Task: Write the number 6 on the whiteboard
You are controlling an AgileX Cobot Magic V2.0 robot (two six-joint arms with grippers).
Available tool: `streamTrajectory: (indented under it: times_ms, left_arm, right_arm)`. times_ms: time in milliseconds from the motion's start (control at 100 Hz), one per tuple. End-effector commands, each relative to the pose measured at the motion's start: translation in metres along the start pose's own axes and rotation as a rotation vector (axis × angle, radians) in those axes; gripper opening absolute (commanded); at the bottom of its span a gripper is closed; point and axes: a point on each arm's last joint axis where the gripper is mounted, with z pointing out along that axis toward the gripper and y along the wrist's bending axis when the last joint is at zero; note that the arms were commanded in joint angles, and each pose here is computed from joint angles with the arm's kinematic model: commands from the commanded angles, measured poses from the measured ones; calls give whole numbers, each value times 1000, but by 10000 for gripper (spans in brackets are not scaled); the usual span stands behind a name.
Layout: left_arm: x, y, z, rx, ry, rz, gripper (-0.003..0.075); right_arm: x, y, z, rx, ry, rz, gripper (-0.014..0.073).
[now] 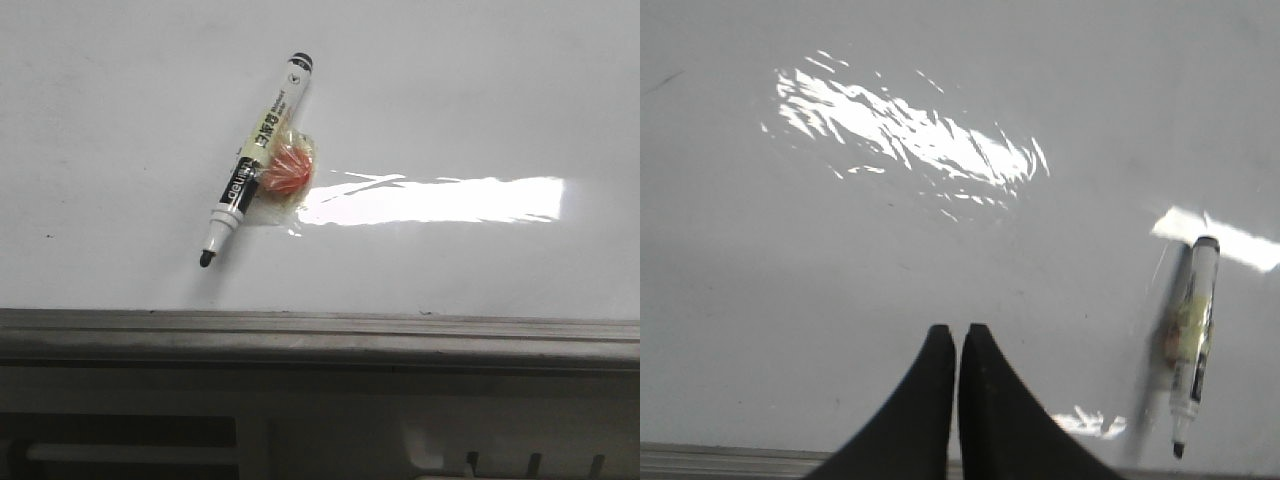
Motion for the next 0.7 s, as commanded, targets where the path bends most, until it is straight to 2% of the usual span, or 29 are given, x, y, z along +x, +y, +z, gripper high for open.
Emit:
streamTrajectory:
  times_ms: [0, 50, 100, 170, 240, 320, 470, 590, 690]
  left_arm:
    - [-27, -11, 7, -15, 65, 98, 38]
    - [-36, -15, 15, -8, 129, 166, 113]
    - [-44, -18, 22, 3, 179, 223, 220]
    - [-52, -24, 32, 37, 219, 259, 347]
    - [-55, -31, 43, 99, 255, 301, 415]
    - [-52, -41, 56, 184, 317, 372, 405]
    - [-42, -62, 83, 297, 418, 421, 384]
    - [-35, -83, 105, 361, 438, 384, 384]
    - [-29, -97, 125, 364, 414, 311, 384]
  right_arm:
    - [-21, 8, 5, 7, 39, -114, -34]
    - [-28, 11, 8, 5, 69, -143, 1]
    - [-32, 13, 12, 3, 100, -156, 60]
    - [-35, 15, 17, -2, 131, -158, 174]
    - [-36, 16, 22, -10, 160, -153, 291]
    - [-34, 17, 27, -21, 191, -154, 373]
    - [-31, 21, 30, -75, 223, -186, 375]
    - [-30, 23, 30, -101, 233, -191, 375]
    - [-30, 23, 30, -103, 235, -192, 375]
